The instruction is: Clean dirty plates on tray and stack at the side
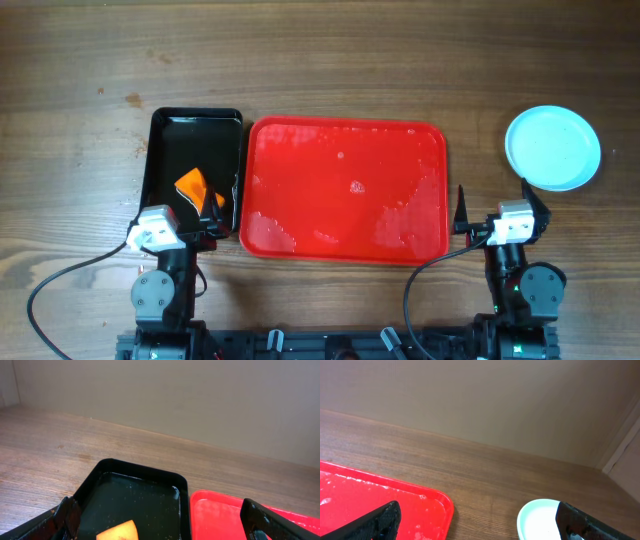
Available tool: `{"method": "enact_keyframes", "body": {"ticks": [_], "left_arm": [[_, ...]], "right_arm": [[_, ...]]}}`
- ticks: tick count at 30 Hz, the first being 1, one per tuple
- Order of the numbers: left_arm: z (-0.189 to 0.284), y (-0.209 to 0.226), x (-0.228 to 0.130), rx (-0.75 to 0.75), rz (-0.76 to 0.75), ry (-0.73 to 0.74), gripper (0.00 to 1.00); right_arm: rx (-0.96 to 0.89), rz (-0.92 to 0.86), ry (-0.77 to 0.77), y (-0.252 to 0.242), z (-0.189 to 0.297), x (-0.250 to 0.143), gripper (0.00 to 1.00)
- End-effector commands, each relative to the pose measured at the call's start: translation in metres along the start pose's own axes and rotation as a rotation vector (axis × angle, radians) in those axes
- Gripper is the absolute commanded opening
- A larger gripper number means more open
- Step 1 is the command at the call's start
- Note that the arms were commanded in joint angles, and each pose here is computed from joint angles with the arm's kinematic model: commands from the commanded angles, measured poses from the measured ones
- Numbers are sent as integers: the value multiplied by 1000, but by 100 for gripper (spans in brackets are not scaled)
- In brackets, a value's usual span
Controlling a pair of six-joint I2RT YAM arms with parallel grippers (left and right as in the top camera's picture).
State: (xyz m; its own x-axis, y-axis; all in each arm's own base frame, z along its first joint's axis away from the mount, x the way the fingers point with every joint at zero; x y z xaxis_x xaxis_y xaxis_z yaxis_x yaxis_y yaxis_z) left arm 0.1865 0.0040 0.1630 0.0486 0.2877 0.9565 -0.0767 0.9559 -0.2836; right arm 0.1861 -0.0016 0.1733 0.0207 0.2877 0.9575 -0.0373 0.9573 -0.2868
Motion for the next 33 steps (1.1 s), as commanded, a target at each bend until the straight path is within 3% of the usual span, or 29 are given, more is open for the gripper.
{"method": "enact_keyframes", "body": {"ticks": [1,6,12,33], "left_arm": [[1,-5,-2,-40,-33,10,100],[2,-20,-8,-163,-161,43,100],[2,-20,-9,-168,-203,40,100],[2,-20,-8,-164,-212,38,100]], "right_arm": [[-15,-15,-12,-2,1,3,100],[-15,-15,-12,-2,1,3,100],[-15,-16,-12,-2,1,3,100],[-15,-15,-12,-2,1,3,100]]}}
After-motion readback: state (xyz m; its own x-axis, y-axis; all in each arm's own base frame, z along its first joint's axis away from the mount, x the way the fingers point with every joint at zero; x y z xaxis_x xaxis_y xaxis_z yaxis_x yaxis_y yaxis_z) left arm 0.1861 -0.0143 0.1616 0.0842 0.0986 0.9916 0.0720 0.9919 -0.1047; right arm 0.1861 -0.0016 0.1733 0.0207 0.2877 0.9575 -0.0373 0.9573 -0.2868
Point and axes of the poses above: each gripper's point midway between its finger pads, its own z axis back along the fingers, its own y axis along the line the jaws close on, x = y × z, the point moved 6 cm from there along z, back along the fingers, and after that the axes turned 4 degrees about z, right-handed, at the moved point
